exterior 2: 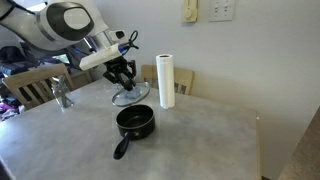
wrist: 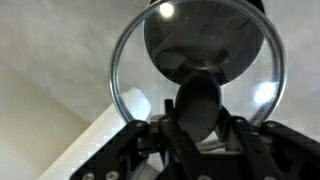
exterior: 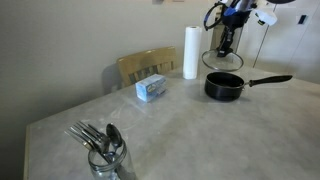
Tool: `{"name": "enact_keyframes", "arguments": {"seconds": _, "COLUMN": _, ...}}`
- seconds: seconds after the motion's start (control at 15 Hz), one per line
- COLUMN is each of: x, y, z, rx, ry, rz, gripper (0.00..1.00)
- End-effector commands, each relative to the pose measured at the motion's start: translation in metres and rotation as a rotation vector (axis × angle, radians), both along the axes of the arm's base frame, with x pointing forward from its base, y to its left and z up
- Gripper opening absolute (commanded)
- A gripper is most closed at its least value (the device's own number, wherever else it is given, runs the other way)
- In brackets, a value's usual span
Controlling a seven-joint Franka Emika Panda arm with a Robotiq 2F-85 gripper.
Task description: Cover the pot with the lid on the table
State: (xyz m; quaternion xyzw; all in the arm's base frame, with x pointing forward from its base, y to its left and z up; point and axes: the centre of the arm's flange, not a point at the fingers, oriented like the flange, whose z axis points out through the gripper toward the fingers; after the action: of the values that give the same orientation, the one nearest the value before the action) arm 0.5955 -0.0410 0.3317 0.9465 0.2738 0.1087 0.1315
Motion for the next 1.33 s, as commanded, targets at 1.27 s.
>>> {"name": "enact_keyframes", "arguments": {"seconds": 1.27, "x": 0.003, "y": -0.073, "z": -0.066, "rx": 0.210, "ry": 0.164, "rz": 0.070, "gripper": 0.14}}
